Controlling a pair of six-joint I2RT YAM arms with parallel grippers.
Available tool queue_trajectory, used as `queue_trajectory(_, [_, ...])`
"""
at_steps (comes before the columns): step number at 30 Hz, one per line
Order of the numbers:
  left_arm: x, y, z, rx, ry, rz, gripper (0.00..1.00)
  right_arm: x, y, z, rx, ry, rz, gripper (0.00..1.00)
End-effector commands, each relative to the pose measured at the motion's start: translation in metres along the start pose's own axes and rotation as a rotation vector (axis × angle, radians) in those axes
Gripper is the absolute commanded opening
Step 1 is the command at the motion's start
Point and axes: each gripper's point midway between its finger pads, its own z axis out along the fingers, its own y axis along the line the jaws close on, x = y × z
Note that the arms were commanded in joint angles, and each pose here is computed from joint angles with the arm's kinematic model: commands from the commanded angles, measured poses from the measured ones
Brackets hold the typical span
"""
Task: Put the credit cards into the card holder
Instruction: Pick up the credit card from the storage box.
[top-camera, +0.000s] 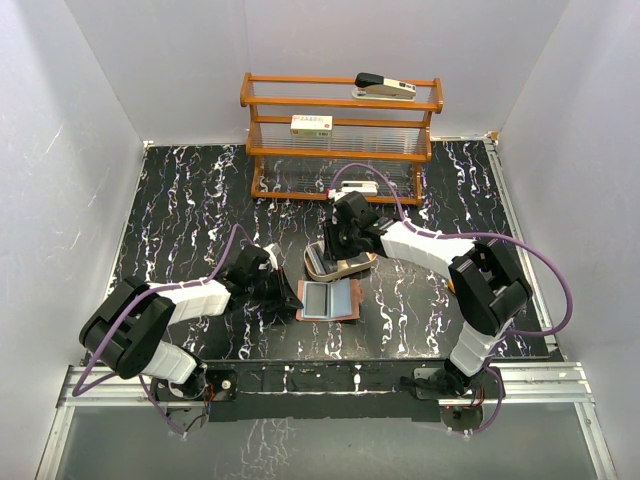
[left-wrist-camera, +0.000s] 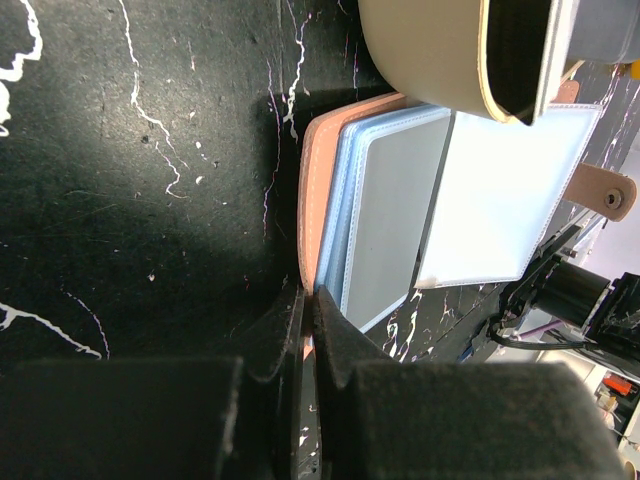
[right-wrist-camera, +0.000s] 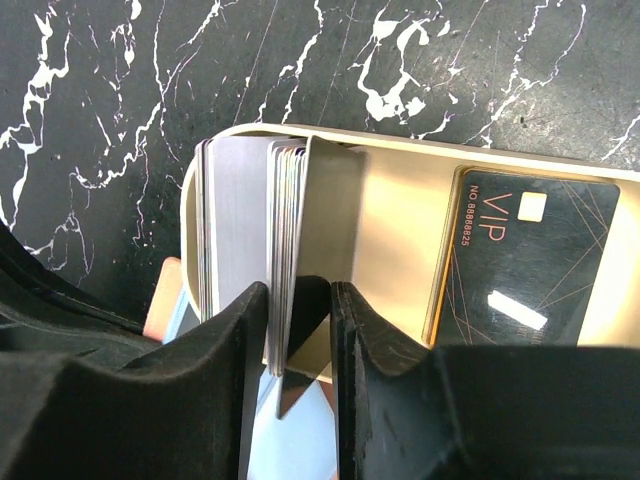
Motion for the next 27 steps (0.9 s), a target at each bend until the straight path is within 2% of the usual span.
queue_trajectory(1, [0.003, 0.008, 0.001, -0.030, 0.006, 0.007, 0.00, -0.012, 0.008, -0.006, -0.026, -0.047, -0.010, 0.24])
queue_trajectory(5, [0.003, 0.007, 0.001, -0.029, 0.008, 0.009, 0.00, -0.012, 0.005, -0.008, -0.010, -0.049, -0.006, 0.27])
queue_trajectory(6, [0.002, 0.007, 0.001, -0.031, 0.009, 0.008, 0.00, -0.013, 0.005, -0.009, -0.007, -0.052, -0.006, 0.24])
queue_trajectory(9, [0.003, 0.008, 0.002, -0.032, 0.011, 0.008, 0.00, -0.013, 0.005, -0.010, -0.004, -0.054, -0.007, 0.07])
queue_trajectory(11, [0.002, 0.008, 0.002, -0.031, 0.010, 0.008, 0.00, -0.013, 0.003, -0.010, 0.005, -0.054, -0.003, 0.04])
queue_trajectory(13, [0.003, 0.008, 0.002, -0.033, 0.012, 0.007, 0.00, -0.012, 0.001, -0.010, 0.016, -0.047, 0.002, 0.07])
queue_trajectory(16, [0.003, 0.008, 0.002, -0.032, 0.011, 0.007, 0.00, -0.013, 0.000, -0.011, 0.028, -0.053, 0.004, 0.24])
queue_trajectory(18, [0.003, 0.008, 0.002, -0.034, 0.012, 0.008, 0.00, -0.014, -0.003, -0.012, 0.043, -0.057, 0.008, 0.28])
queue_trajectory(21, [0.002, 0.007, 0.002, -0.033, 0.011, 0.008, 0.00, -0.015, -0.006, -0.015, 0.043, -0.064, 0.014, 0.02])
queue_trajectory(23, [0.003, 0.008, 0.002, -0.035, 0.013, 0.008, 0.00, -0.015, -0.005, -0.017, 0.032, -0.067, 0.018, 0.00])
queue_trajectory(24, [0.003, 0.008, 0.002, -0.036, 0.012, 0.009, 0.00, -0.014, -0.006, -0.017, 0.033, -0.067, 0.019, 0.02])
queue_trajectory(26, [0.004, 0.009, 0.002, -0.037, 0.015, 0.008, 0.00, -0.013, -0.008, -0.017, 0.041, -0.063, 0.021, 0.23])
queue_trajectory(27, [0.004, 0.009, 0.002, -0.037, 0.014, 0.009, 0.00, -0.012, -0.009, -0.017, 0.044, -0.058, 0.021, 0.30])
